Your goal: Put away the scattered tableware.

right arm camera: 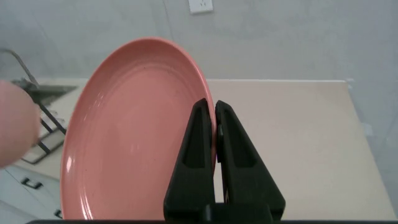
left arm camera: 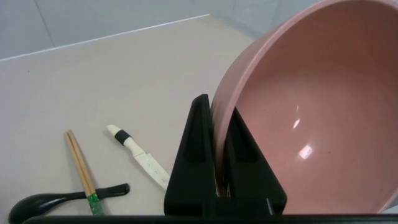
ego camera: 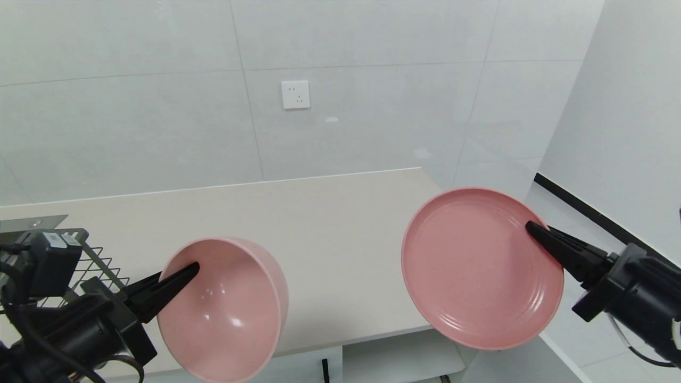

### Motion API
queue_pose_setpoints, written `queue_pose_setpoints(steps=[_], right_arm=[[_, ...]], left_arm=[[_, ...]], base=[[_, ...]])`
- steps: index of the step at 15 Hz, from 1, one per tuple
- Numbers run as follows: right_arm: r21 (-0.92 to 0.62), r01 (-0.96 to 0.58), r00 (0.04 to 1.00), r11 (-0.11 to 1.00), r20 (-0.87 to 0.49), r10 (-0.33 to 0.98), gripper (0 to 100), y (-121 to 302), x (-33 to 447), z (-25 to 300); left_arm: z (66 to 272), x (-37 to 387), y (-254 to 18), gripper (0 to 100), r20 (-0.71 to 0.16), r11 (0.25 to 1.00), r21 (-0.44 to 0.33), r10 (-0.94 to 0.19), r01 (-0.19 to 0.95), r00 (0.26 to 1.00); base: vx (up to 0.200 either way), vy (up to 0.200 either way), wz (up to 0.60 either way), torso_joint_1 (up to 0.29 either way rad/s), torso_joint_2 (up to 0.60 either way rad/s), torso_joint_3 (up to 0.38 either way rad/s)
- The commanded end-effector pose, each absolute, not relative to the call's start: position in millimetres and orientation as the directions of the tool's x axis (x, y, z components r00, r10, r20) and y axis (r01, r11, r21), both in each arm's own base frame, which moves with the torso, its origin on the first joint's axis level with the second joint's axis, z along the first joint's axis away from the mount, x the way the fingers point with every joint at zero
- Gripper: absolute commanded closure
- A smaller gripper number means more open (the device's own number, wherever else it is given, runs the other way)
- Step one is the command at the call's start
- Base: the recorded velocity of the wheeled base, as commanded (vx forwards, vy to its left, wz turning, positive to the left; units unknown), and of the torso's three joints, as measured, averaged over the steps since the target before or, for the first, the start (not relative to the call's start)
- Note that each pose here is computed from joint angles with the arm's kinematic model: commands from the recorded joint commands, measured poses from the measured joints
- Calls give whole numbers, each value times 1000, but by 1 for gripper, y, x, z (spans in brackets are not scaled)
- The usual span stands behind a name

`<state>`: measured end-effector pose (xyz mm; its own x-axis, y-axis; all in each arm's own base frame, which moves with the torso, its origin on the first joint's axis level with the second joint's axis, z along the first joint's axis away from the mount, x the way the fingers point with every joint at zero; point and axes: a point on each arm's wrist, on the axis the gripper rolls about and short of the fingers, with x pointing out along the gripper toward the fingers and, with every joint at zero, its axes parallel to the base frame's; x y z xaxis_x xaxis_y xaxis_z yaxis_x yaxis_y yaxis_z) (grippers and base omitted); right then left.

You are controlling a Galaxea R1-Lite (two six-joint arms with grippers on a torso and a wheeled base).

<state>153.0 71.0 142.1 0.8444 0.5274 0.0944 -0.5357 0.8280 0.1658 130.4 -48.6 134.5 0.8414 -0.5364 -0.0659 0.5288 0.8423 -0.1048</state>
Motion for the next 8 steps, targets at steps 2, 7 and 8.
queue_pose_setpoints(steps=[2,7,8], right_arm=[[153,-523,851,839,43,523,100,73,157,133],[147,-522,852,840,44,522,100,72,157,133],[145,-522,852,840,44,522,100,72,157,133]], left_arm=[[134,130,-48,100,-68,843,-106,-536,528,842],[132,130,-48,100,-90,843,-96,-536,529,839],[131,130,-48,100,-98,844,-83,-536,530,838]], base=[[-200,0,0,12,7,2],[-160,0,0,-6,-2,7],[0,0,0,0,0,0]])
